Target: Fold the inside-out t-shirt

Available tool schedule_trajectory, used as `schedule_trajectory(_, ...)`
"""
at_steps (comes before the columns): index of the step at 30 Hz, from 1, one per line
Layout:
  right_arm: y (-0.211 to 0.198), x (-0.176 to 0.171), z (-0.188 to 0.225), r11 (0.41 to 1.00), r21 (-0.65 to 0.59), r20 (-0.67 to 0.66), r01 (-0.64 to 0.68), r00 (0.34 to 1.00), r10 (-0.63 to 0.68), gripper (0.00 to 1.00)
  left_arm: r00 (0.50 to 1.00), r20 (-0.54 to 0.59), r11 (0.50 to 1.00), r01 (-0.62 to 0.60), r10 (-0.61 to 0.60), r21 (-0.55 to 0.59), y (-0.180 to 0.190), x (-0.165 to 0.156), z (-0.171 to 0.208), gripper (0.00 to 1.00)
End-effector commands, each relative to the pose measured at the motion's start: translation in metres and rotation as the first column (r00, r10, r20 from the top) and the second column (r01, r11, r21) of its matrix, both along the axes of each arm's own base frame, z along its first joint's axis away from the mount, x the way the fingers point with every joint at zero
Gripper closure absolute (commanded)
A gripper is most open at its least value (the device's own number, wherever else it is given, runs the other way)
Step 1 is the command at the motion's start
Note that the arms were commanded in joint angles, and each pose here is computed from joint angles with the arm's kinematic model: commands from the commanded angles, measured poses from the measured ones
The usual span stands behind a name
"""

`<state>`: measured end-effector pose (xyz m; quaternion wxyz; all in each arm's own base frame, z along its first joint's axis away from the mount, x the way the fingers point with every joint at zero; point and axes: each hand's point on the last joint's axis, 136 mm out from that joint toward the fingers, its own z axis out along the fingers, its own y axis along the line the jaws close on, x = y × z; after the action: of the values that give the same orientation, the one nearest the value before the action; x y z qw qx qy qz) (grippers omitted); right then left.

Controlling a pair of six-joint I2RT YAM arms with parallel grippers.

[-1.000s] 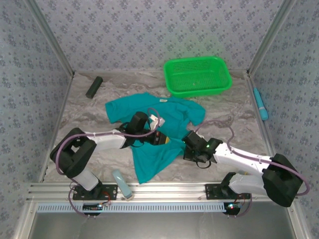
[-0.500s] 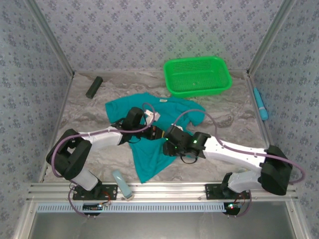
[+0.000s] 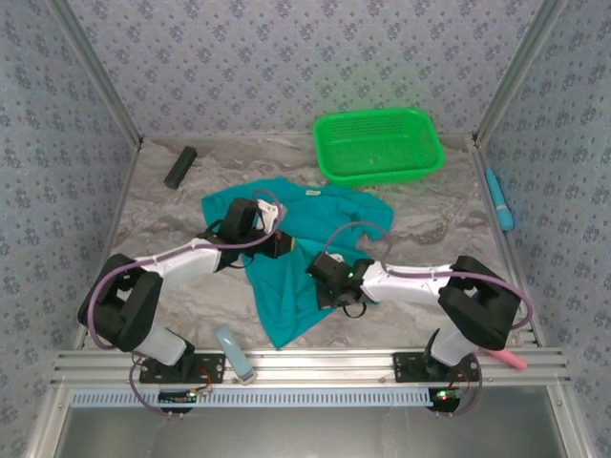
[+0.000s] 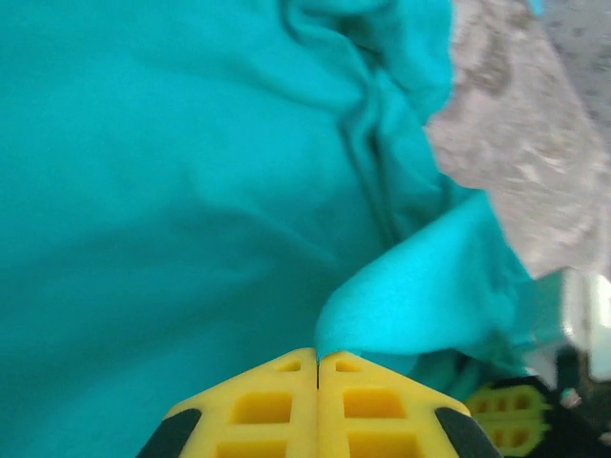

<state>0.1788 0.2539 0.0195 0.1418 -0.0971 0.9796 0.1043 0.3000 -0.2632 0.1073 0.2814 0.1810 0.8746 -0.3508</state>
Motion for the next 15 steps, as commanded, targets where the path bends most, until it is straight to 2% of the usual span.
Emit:
schedule_trajectory(1,-0.034,-0.025,-0.013,0.998,-0.066,-0.072,0.020,0.997,-0.025,1.00,0.982,0.162,0.983,-0.122,0.100,0.136,0.037,0.032,0.011,1.00)
schedule_trajectory(2,-0.039,-0.029,-0.014,0.997,-0.073,-0.084,0.021,0.996,-0.027,1.00,0.976,0.183,0.975,-0.151,0.120,0.164,0.045,0.039,0.010,0.99)
schedule_trajectory(4,-0.048,-0.036,-0.015,0.996,-0.085,-0.097,0.017,0.995,-0.026,1.00,0.974,0.186,0.959,-0.174,0.133,0.225,0.054,0.045,0.002,0.87)
schedule_trajectory(6,-0.047,-0.037,-0.010,0.998,-0.068,-0.096,0.005,0.995,-0.011,1.00,0.987,0.120,0.963,-0.132,0.106,0.233,0.045,0.042,-0.006,0.65)
schedule_trajectory(8,-0.037,-0.033,0.002,1.000,-0.027,-0.076,-0.012,0.997,0.010,1.00,0.994,0.095,0.967,-0.073,0.052,0.243,0.033,0.028,-0.011,0.54)
schedule_trajectory(9,-0.031,-0.028,0.011,1.000,0.000,-0.061,-0.017,0.998,0.017,1.00,0.995,0.096,0.965,-0.044,0.020,0.257,0.028,0.019,-0.010,0.27)
schedule_trajectory(10,-0.024,-0.024,0.020,0.999,0.025,-0.050,-0.023,0.998,0.025,1.00,0.995,0.101,0.963,-0.026,-0.001,0.268,0.026,0.011,-0.008,0.25)
schedule_trajectory(11,-0.018,-0.020,0.028,0.999,0.045,-0.037,-0.028,0.999,0.030,0.93,0.995,0.098,0.962,-0.005,-0.022,0.272,0.023,0.002,-0.006,0.25)
schedule_trajectory(13,-0.007,-0.011,0.041,0.996,0.076,-0.005,-0.046,0.999,0.047,0.67,0.994,0.082,0.960,0.043,-0.068,0.276,0.017,-0.019,-0.005,0.25)
schedule_trajectory(15,0.004,-0.001,0.048,0.993,0.095,0.027,-0.067,0.998,0.065,0.61,0.993,0.052,0.951,0.086,-0.106,0.297,0.012,-0.036,-0.011,0.25)
